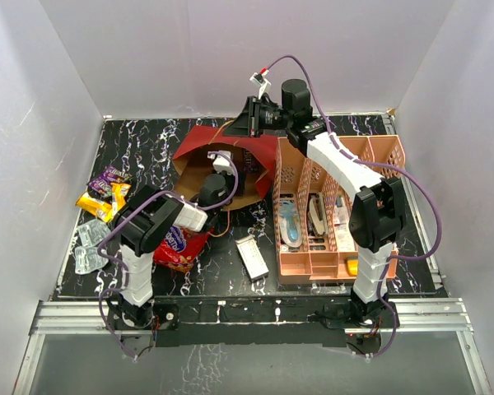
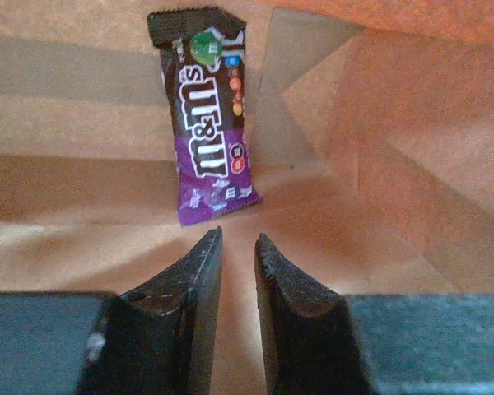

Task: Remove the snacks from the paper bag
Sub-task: Take out the snack from the paper bag.

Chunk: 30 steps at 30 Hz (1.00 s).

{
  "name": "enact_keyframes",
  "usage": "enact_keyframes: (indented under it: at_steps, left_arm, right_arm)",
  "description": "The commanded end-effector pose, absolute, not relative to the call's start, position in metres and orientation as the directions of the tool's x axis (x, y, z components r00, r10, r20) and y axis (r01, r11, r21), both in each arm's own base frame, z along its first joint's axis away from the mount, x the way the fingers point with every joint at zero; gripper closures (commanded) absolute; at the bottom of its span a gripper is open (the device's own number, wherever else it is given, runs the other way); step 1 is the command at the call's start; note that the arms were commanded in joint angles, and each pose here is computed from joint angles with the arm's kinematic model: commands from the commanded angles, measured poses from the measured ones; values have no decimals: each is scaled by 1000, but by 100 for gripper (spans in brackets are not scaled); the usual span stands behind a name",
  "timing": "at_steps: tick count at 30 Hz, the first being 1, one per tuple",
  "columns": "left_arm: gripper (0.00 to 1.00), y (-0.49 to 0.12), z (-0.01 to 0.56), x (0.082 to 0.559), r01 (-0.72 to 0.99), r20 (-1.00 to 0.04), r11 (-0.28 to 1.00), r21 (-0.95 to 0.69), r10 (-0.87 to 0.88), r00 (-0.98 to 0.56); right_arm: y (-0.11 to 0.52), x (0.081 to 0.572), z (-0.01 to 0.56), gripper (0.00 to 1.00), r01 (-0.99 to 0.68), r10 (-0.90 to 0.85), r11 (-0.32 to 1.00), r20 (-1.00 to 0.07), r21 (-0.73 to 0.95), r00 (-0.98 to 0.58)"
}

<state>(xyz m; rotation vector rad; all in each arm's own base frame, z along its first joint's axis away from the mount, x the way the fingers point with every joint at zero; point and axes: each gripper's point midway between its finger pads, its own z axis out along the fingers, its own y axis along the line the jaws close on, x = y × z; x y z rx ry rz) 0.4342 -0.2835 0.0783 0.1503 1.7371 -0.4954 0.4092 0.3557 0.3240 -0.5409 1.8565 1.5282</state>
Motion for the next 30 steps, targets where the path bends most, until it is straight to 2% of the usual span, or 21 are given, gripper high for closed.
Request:
enact_keyframes:
  at_steps: [1, 10, 16, 20, 26, 30]
  left_arm:
    - [78, -294, 101, 451, 380, -969, 893, -240, -196, -150]
    - [66, -306, 93, 479, 365, -973, 902, -231, -206, -107]
    - [45, -310, 92, 501, 330, -978, 921, -207, -199, -60]
    - [36, -304, 86, 520, 263, -984, 948, -177, -174, -35]
    - [34, -316, 71, 539, 268, -990, 954, -138, -141, -8]
    - [38, -305, 64, 555, 183, -996, 980, -76, -82, 29]
  right_arm:
    - [356, 400, 372, 92, -762, 135, 196, -786, 618, -603]
    - [365, 396, 374, 92, -755, 121, 178, -776, 631, -619]
    - [364, 398, 374, 92, -754, 115, 190, -777, 628, -618]
    - [366, 398, 374, 92, -752, 109, 187, -774, 632, -623]
    - [366, 399, 377, 92, -752, 106, 189, -774, 632, -624]
    - [367, 398, 379, 92, -751, 102, 187, -773, 634, -627]
